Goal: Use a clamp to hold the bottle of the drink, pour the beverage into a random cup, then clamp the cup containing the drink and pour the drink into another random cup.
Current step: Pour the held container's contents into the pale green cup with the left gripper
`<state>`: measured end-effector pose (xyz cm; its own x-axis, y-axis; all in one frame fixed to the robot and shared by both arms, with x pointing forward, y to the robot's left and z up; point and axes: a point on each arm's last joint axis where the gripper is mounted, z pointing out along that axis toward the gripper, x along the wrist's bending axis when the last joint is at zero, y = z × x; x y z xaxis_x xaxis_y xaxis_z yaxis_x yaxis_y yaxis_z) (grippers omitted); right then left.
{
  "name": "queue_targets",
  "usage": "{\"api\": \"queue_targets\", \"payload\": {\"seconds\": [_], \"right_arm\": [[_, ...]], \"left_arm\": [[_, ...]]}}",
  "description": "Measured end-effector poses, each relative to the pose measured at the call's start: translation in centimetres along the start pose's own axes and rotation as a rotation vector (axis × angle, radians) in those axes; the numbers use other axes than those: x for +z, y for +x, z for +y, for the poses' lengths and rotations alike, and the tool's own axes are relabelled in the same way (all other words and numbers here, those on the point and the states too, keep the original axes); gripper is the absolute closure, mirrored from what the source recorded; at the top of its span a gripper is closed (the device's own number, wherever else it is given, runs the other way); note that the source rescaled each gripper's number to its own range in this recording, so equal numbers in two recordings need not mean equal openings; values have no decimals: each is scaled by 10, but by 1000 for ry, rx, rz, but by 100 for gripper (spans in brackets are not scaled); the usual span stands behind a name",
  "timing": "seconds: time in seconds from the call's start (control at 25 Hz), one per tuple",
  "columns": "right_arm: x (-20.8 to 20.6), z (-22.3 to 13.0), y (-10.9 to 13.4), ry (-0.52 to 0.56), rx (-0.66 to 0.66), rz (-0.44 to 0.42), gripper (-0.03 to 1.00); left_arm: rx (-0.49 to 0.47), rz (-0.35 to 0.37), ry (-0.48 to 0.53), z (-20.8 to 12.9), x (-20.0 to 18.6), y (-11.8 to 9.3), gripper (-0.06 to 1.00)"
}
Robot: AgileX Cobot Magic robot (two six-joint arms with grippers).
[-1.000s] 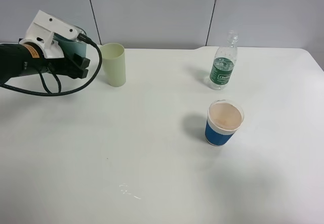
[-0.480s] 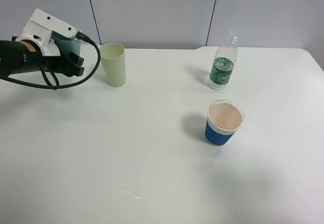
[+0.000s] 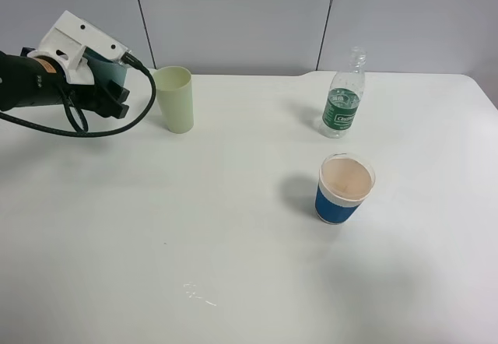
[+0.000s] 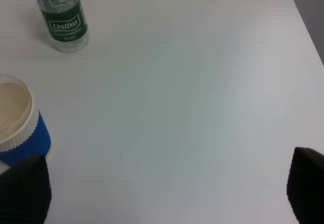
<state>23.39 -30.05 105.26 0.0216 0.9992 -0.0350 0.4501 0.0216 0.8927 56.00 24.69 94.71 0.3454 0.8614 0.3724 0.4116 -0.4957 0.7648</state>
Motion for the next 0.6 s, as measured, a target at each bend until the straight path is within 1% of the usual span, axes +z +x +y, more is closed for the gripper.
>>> {"api": "queue_targets", "payload": {"seconds": [0.12,0.4,0.48,0.6], "right_arm": [[0,0,0,0,0,0,12],[0,0,0,0,0,0,12],[0,0,0,0,0,0,12],[0,0,0,0,0,0,12]], "left_arm": [[41,-21,13,4,1,1,94],[179,-57,-11,11,2,0,94],[200,-63,-12,11,2,-1,94],[206,-66,-9,11,2,-1,94]]}}
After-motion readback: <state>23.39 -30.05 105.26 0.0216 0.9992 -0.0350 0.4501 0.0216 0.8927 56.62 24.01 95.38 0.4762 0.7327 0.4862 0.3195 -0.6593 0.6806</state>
